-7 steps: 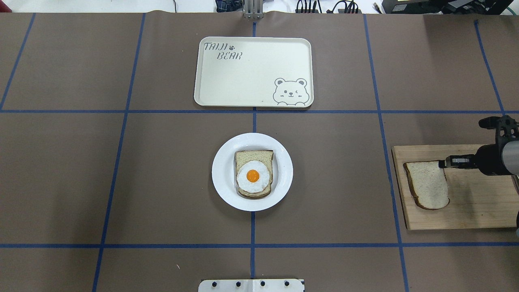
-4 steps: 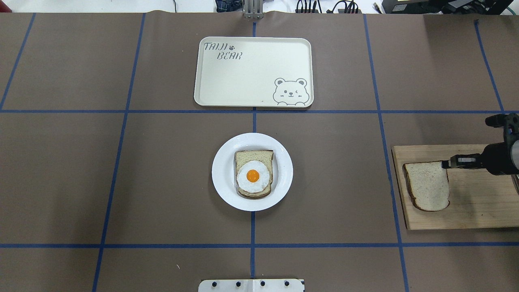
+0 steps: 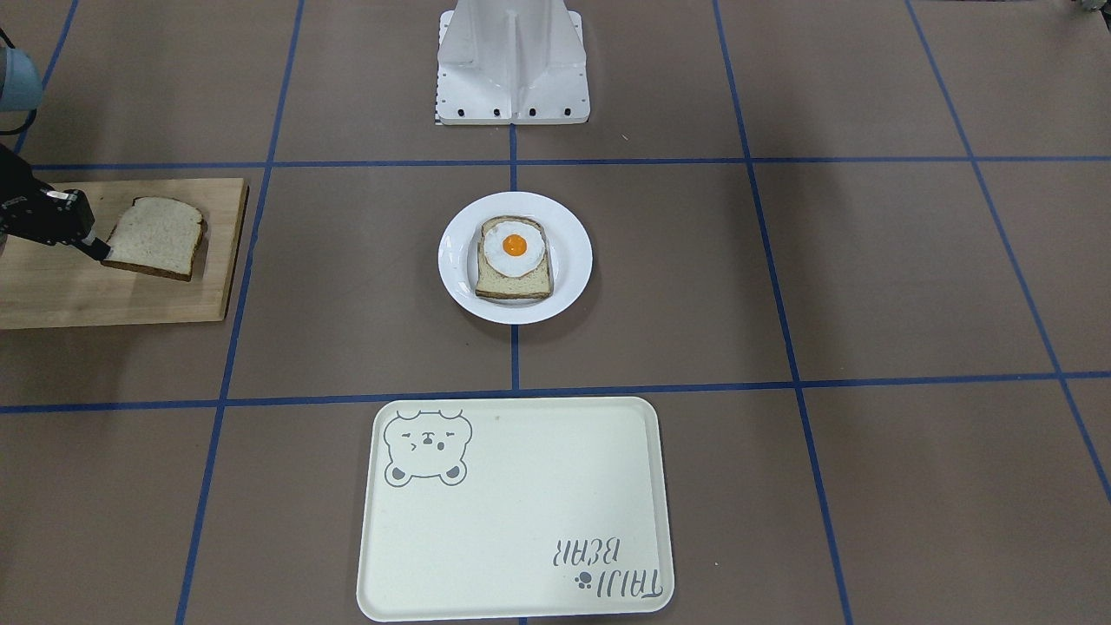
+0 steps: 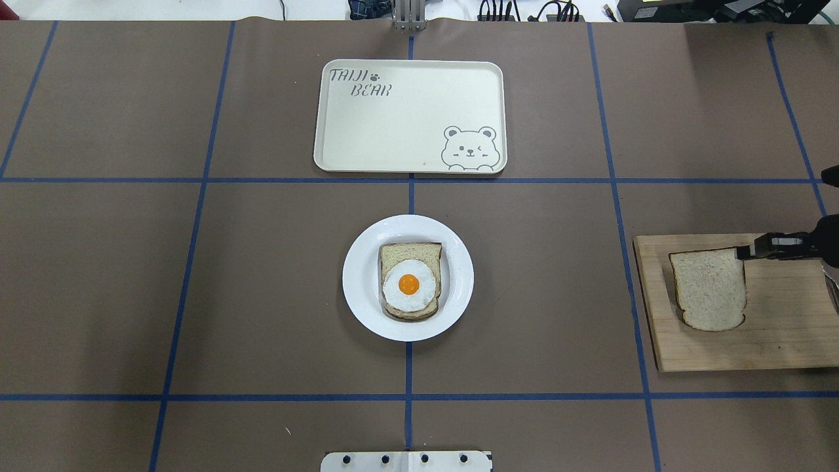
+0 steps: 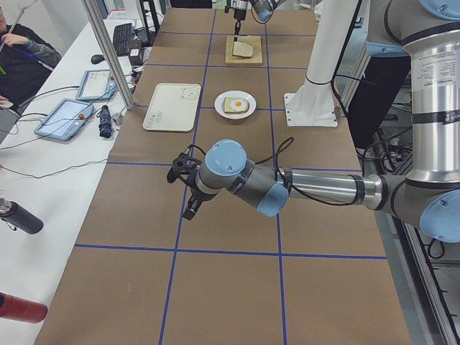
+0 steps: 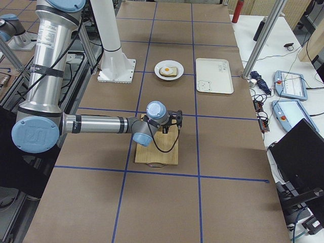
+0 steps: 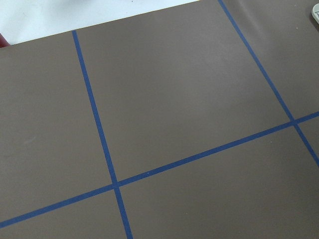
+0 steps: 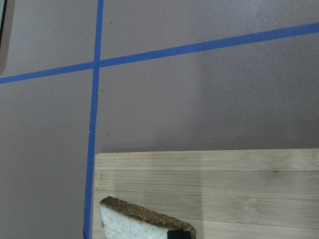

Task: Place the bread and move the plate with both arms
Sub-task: 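Close the right gripper on the bread slice and lift it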

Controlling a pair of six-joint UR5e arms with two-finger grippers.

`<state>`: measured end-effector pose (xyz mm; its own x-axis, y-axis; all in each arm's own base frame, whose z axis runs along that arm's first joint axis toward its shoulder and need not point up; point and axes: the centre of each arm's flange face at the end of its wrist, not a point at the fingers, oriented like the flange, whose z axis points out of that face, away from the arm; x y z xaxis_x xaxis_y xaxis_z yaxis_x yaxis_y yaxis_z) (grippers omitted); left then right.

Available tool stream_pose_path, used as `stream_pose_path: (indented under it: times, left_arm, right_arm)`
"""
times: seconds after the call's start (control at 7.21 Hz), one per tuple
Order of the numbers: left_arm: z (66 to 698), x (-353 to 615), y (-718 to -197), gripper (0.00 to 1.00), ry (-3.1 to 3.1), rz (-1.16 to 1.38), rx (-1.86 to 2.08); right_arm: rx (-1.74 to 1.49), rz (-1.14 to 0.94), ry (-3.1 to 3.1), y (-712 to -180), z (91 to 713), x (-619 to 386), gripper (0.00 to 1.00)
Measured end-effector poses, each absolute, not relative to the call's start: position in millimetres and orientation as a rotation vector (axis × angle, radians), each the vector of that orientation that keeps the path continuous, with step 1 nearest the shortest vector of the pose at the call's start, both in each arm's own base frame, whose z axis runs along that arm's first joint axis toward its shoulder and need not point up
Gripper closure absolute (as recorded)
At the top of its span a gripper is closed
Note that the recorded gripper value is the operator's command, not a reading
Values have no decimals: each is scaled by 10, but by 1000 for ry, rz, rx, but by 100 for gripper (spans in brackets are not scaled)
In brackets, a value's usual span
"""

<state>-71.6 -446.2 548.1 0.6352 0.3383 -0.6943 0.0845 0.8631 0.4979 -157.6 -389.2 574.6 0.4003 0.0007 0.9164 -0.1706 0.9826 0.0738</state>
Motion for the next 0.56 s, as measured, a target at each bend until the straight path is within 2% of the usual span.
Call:
stream_pose_path:
  times: [0.56]
  left_arm:
    - [5489,-717,-4463,2,881,152,524]
  right_arm:
    - [159,105,-1146,-3909,5788,-1600,100]
